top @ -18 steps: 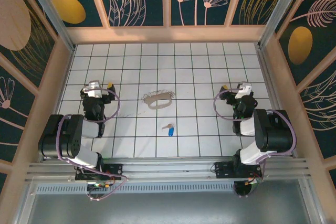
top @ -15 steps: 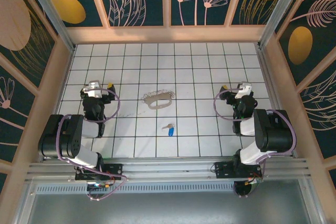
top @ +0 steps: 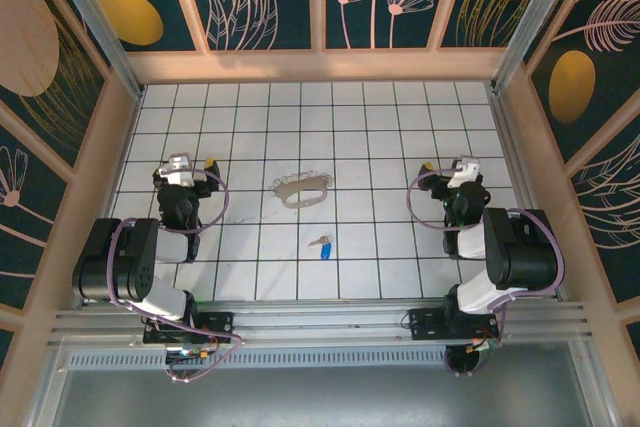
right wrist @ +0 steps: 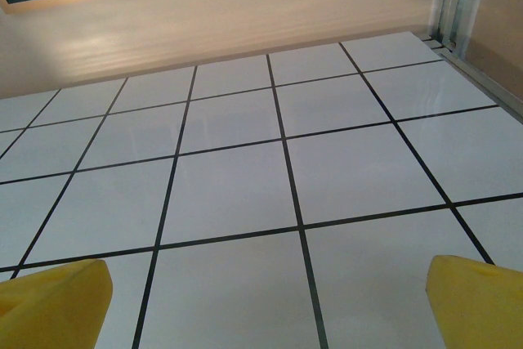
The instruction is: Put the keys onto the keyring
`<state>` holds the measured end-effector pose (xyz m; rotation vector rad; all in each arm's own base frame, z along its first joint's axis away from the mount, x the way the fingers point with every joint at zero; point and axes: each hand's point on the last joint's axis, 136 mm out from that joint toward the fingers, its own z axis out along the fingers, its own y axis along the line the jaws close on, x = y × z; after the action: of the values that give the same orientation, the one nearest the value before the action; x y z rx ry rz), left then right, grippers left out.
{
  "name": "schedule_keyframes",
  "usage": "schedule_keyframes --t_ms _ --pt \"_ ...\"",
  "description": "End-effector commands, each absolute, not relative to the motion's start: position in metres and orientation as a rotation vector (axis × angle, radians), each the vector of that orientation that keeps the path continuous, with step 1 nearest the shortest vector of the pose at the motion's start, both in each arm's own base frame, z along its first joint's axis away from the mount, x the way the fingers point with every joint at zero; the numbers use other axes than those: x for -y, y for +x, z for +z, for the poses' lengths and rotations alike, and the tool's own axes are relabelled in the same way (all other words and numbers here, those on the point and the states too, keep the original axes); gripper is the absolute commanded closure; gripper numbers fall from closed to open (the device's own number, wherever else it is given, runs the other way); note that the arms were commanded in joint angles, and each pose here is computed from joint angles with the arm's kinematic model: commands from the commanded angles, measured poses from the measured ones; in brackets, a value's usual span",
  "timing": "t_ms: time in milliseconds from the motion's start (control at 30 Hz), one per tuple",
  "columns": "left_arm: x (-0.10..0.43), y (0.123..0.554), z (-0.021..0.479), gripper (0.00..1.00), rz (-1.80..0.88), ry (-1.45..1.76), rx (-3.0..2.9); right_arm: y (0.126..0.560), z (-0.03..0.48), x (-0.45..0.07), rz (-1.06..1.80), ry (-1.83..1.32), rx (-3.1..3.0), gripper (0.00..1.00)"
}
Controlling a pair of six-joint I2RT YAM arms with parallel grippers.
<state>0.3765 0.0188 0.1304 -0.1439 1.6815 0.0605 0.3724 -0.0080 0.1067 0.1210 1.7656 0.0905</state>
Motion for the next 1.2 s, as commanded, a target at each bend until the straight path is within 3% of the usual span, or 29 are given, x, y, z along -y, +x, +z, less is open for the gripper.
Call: schedule_keyframes --t_ms 0,333,600,733,1000,1167 --pt "-0.02 0.379 0.134 0.01 0.045 -0.157 -1.67 0.378 0.121 0.008 0.084 0.096 -1.719 0.01" --pt "-0.017 0.377 0.141 0.01 0.035 -0.136 -1.655 0.38 0.125 0.007 0.086 0.091 -1.717 0.01" --pt "-0.024 0.39 0.169 0.01 0.018 -0.242 -1.73 0.399 0.16 -0.001 0.184 0.198 -1.841 0.01" --pt "-0.02 0.393 0.183 0.02 -0.122 -0.375 -1.742 0.402 0.154 0.036 0.258 0.678 -1.881 0.01" --pt "0.02 0.383 0.186 0.01 -0.535 -0.532 -1.766 0.413 0.125 -0.062 0.641 0.429 -2.144 0.31" --pt "0.067 0.37 0.17 0.01 -0.627 -0.466 -1.866 0.398 0.099 -0.14 0.664 0.151 -2.296 0.47"
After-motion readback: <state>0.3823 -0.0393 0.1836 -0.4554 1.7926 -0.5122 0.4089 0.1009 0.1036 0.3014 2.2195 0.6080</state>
